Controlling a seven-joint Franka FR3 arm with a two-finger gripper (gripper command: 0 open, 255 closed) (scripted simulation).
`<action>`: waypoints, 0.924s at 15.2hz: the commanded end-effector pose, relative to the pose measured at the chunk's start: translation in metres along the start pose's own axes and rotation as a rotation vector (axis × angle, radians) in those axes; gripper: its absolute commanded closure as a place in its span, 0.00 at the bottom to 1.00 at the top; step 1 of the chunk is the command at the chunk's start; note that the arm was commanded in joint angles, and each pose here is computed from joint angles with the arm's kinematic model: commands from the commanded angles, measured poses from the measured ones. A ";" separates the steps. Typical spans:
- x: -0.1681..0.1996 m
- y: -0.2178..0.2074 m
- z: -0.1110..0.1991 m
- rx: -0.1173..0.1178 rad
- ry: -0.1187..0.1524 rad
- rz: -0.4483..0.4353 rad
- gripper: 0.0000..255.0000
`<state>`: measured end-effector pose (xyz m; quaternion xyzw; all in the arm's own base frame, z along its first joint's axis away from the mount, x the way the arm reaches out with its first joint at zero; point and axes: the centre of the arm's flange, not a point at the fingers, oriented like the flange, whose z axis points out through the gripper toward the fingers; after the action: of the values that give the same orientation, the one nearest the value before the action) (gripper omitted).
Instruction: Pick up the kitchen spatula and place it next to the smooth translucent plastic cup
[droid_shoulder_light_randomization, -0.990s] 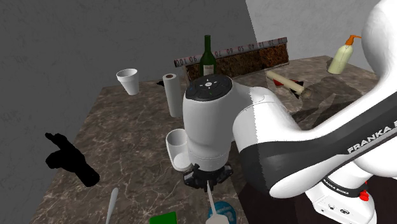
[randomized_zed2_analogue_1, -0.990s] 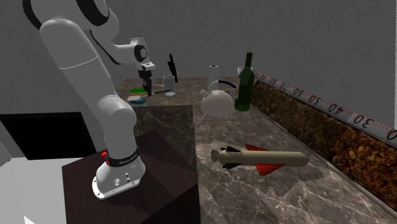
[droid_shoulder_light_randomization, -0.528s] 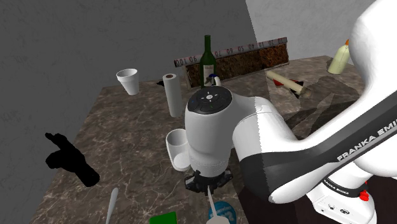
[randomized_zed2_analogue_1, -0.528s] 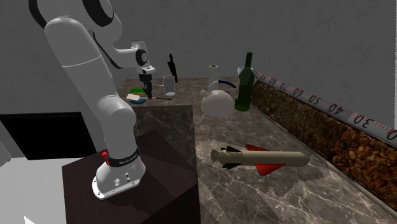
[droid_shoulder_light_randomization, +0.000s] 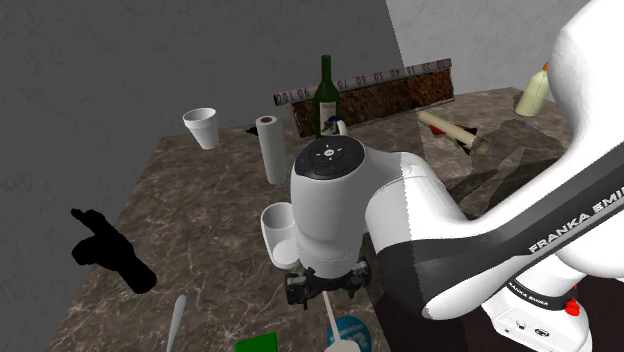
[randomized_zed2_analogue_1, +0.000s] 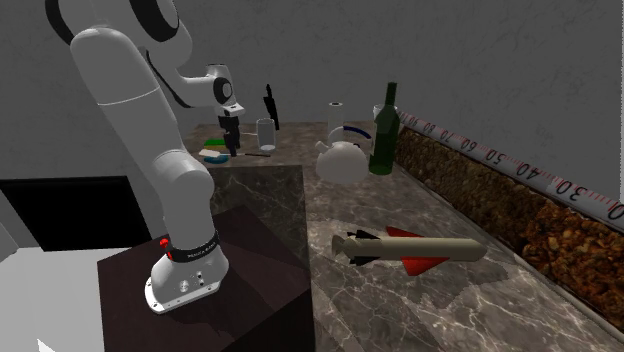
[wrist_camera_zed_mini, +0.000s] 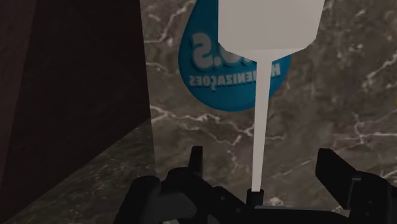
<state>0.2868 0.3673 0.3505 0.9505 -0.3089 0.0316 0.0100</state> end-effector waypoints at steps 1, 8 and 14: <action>0.000 0.000 0.000 0.000 0.000 0.000 0.00; 0.000 0.000 -0.050 0.000 0.000 0.000 0.00; 0.000 0.000 -0.050 0.000 0.000 0.000 0.00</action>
<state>0.2841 0.3691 0.4004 0.9505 -0.3089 0.0316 0.0100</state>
